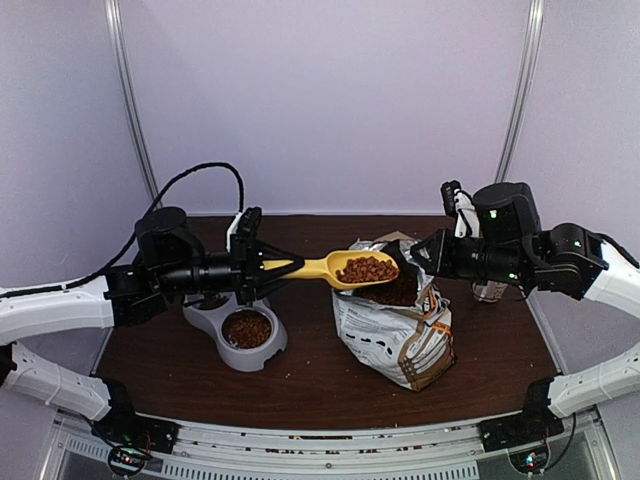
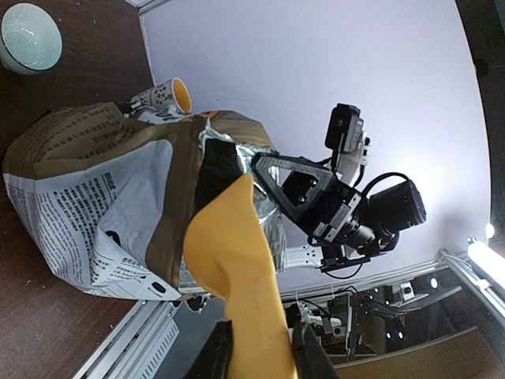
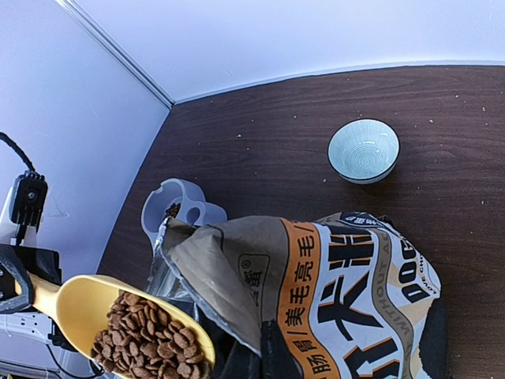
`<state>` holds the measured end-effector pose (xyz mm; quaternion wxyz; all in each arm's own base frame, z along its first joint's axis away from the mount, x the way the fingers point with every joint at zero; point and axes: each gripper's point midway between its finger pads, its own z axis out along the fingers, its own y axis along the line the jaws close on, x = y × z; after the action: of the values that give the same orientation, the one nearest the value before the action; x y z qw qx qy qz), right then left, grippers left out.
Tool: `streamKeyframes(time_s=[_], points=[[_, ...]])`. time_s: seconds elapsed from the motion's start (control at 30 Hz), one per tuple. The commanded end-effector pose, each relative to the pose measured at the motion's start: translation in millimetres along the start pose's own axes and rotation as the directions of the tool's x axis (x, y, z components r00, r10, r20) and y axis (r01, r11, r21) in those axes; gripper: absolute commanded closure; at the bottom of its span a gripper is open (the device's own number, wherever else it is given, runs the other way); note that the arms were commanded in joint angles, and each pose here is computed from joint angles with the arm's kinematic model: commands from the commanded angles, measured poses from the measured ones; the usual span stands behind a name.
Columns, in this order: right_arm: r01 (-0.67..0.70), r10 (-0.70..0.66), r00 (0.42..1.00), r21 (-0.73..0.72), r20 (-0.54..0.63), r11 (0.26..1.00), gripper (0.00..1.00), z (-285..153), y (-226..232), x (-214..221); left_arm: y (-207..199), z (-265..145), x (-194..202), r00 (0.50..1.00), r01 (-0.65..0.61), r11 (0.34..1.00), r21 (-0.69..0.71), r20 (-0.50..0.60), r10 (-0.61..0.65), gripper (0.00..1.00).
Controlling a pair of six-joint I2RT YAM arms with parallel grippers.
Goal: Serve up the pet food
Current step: Place the pet food in the pet food bowl.
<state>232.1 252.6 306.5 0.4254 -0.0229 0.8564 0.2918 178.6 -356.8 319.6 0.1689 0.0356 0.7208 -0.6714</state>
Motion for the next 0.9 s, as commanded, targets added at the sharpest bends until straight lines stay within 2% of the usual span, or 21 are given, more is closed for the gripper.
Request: streamKeyframes(time_s=[0.0, 0.2, 0.87], points=[[0.002, -0.002, 1.000, 0.071, 0.003, 0.997, 1.00, -4, -17, 1, -43, -4, -12, 0.996, -0.083, 0.989, 0.123, 0.032, 0.080, 1.00], [-0.003, 0.002, 1.000, 0.079, 0.010, 0.997, 1.00, -5, -19, 0, -34, 0, -14, 0.997, -0.065, 0.992, 0.105, 0.044, 0.060, 1.00], [-0.008, 0.007, 1.000, 0.094, 0.014, 0.996, 1.00, -7, -23, -1, -69, -21, -24, 0.996, -0.022, 0.978, 0.205, 0.094, 0.002, 1.00]])
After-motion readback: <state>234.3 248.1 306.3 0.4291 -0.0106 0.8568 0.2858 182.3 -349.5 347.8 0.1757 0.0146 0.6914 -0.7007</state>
